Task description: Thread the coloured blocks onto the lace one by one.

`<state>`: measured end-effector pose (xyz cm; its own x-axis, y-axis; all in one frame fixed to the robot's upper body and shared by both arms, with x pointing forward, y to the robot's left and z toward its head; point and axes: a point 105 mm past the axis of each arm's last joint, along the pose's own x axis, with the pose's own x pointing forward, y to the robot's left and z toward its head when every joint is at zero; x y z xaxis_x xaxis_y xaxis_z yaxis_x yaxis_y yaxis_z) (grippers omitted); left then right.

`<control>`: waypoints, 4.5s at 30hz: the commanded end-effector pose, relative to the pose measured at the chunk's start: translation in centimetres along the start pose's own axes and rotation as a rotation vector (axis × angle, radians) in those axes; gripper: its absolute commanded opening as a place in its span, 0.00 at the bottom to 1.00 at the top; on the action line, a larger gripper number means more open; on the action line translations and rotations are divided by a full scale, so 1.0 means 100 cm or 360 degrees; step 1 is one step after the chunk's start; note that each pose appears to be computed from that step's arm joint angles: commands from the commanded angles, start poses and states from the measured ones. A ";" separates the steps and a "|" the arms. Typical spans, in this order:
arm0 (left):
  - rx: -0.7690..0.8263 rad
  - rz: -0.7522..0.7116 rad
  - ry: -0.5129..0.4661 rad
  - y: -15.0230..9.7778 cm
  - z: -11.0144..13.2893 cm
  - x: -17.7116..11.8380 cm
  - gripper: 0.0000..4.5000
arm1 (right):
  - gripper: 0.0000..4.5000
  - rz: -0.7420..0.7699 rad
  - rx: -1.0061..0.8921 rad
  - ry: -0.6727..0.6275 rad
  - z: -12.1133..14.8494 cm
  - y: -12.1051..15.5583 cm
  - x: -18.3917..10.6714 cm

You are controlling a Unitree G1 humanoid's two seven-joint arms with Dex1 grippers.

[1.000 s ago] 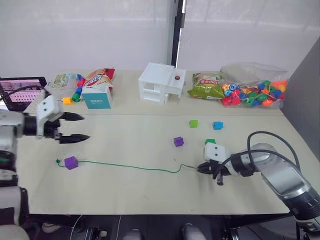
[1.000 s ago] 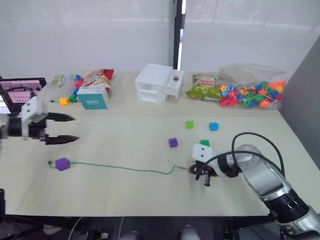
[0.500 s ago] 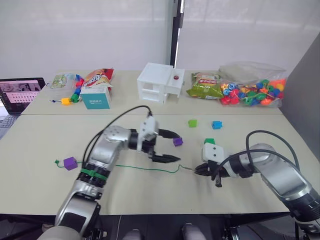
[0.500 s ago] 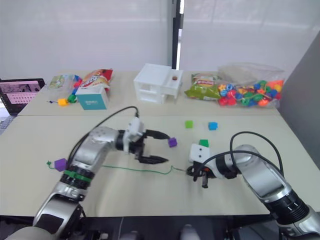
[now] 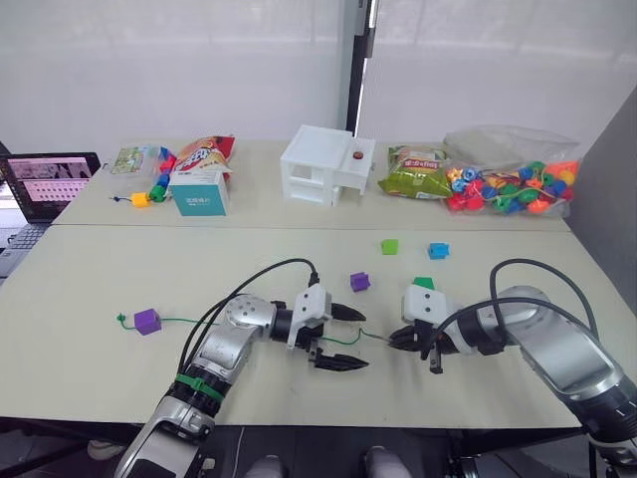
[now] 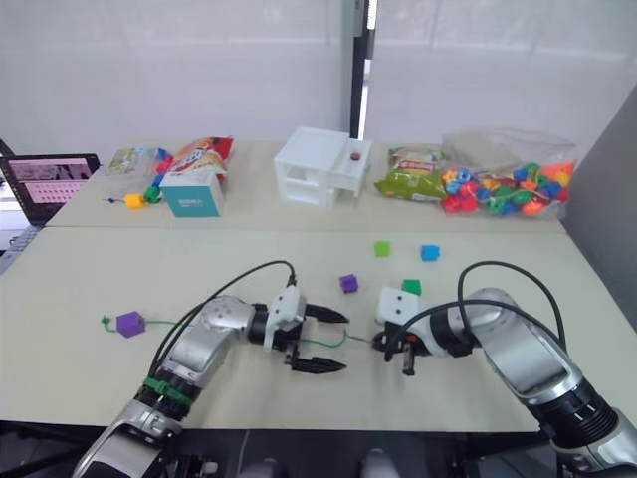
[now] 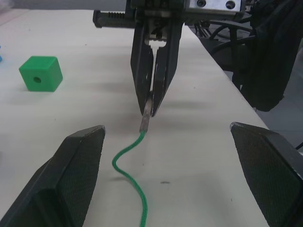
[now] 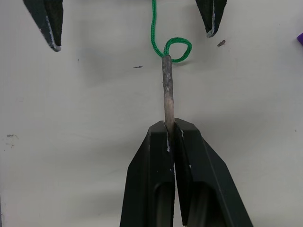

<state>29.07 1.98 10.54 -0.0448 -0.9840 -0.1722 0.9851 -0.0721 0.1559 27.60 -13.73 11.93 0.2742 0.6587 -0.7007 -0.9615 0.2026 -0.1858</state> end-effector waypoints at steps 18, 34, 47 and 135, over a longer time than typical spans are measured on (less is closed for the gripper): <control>0.0040 -0.0006 -0.0033 -0.004 0.007 0.013 0.18 | 0.00 0.0053 -0.0076 -0.0088 0.020 0.006 -0.001; 0.0048 0.0003 -0.0053 0.001 0.012 0.011 0.01 | 0.00 0.0043 -0.0082 -0.0066 0.020 0.006 0.000; 0.0046 0.0088 -0.0025 0.008 0.004 0.001 0.00 | 0.83 -0.0256 0.0275 -0.0497 0.032 -0.009 -0.062; -0.0029 -0.0001 -0.0022 0.010 -0.006 0.006 0.00 | 0.26 -0.1473 0.1390 -0.0707 -0.046 0.047 0.011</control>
<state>30.04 1.49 9.19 -0.0429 -0.9818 -0.1850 0.9917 -0.0643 0.1110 23.57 -15.18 7.10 0.9507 0.1928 -0.2430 -0.1559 0.9742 0.1630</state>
